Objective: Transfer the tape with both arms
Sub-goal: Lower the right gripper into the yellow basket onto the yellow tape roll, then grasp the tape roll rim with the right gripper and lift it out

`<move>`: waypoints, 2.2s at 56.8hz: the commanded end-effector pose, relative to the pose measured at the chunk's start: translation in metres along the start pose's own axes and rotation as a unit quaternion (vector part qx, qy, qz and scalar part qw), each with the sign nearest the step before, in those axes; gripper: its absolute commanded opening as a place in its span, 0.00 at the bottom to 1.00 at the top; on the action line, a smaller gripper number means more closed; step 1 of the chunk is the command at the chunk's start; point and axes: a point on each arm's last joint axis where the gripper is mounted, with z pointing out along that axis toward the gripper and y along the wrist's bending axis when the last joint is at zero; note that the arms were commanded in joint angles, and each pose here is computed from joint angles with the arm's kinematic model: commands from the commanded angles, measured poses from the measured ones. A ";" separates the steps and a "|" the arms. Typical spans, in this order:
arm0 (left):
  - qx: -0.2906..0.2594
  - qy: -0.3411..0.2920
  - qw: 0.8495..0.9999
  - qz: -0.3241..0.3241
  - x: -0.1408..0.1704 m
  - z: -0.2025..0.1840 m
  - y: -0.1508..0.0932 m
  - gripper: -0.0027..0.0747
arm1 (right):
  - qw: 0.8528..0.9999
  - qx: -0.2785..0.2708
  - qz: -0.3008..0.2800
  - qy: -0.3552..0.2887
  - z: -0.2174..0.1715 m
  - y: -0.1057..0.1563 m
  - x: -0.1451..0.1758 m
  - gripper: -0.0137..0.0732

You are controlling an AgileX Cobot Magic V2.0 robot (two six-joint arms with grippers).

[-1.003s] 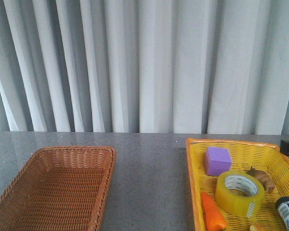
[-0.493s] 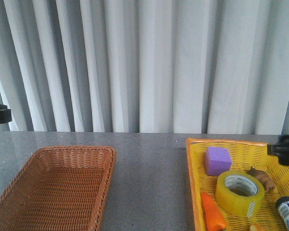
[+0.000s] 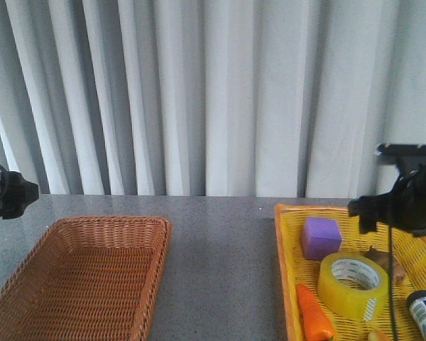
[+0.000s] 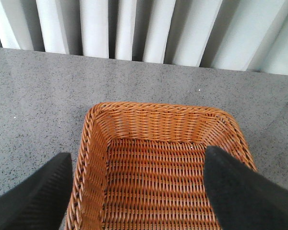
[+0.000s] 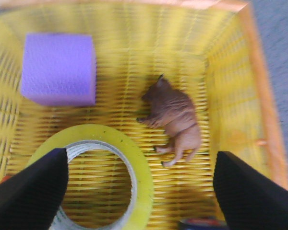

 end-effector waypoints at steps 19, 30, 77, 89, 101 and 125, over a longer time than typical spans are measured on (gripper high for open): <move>0.012 -0.064 0.998 -0.005 -0.021 -0.017 -0.006 0.75 | 0.999 0.004 -0.038 0.034 0.031 0.002 0.000 0.84; 0.012 -0.065 0.998 -0.005 -0.021 -0.017 -0.006 0.75 | 0.998 0.005 -0.039 0.045 0.041 0.003 0.002 0.77; 0.012 -0.073 0.997 -0.006 -0.023 -0.017 -0.006 0.75 | 0.995 -0.001 -0.100 -0.003 -0.010 0.001 -0.014 0.15; 0.012 -0.073 0.997 -0.008 -0.023 -0.017 -0.006 0.75 | 0.981 -0.139 -0.104 -0.083 -0.080 0.027 -0.038 0.15; 0.012 -0.073 0.997 -0.005 -0.023 -0.020 -0.006 0.75 | 0.957 -0.185 -0.195 -0.112 -0.103 0.091 -0.031 0.15; 0.013 -0.069 0.998 -0.005 -0.022 -0.022 -0.007 0.75 | 0.934 -0.193 -0.298 -0.049 -0.038 0.193 0.010 0.15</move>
